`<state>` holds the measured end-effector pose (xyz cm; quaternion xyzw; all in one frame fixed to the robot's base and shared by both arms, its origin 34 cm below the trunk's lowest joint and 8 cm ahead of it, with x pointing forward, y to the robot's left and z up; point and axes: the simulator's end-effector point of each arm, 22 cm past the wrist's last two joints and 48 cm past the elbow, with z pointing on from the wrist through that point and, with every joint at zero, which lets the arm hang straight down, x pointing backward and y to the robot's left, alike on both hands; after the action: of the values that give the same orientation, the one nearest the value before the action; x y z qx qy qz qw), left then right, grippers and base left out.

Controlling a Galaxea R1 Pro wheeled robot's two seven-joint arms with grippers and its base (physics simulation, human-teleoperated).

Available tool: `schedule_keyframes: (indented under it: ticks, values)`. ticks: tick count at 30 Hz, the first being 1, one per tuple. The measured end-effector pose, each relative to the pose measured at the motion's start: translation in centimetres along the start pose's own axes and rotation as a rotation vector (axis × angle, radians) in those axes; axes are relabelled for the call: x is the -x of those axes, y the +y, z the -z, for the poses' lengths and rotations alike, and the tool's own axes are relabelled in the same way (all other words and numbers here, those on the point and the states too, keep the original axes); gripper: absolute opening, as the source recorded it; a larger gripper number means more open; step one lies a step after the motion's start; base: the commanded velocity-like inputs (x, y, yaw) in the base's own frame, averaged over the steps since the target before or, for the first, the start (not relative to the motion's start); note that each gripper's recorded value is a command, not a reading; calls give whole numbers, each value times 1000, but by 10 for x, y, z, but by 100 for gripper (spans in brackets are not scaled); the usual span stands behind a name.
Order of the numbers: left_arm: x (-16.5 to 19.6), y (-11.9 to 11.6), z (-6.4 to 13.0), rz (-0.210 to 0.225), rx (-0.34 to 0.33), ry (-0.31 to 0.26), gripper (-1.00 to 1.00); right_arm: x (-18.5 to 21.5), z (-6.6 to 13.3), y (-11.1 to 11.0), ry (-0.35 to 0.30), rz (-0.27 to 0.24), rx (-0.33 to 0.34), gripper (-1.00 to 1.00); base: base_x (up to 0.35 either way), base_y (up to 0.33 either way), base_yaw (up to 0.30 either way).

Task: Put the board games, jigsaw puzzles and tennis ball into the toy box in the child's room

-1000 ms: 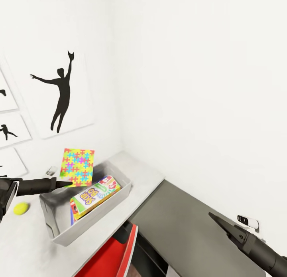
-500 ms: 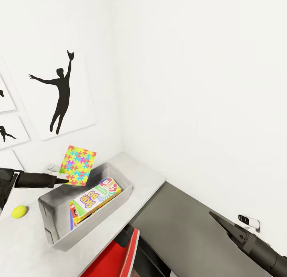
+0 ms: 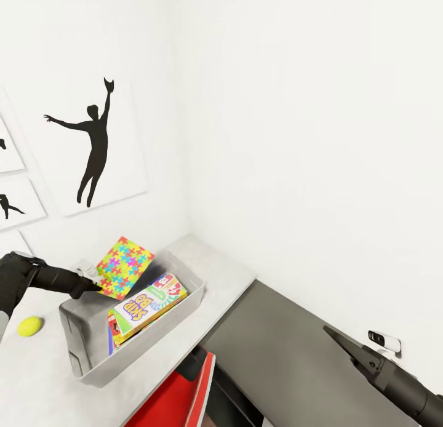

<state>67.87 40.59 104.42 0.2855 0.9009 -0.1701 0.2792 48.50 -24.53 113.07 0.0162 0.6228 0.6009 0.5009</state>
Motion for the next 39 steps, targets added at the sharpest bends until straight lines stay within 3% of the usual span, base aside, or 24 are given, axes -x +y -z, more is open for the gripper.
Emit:
schedule_keyframes:
  ticks: [5,13,21,30,39]
  values:
    - [-4,-6,-2,-28,-20,27,-100,0,0,0,0,0,-1,100,0,0,0]
    - [15,-28,14,-107,-92,9,-100,0,0,0,1,-2,-2,100,0,0,0]
    - [19,-24,21,-127,-68,9,-100,0,0,0,0,-1,-1,100,0,0,0]
    - [1,-24,13,-177,-57,119,-100,0,0,-1,1,-3,-4,100,0,0,0]
    - [-5,-24,6,-226,-68,150,-100,-2,0,-5,4,-11,-10,100,0,0,0]
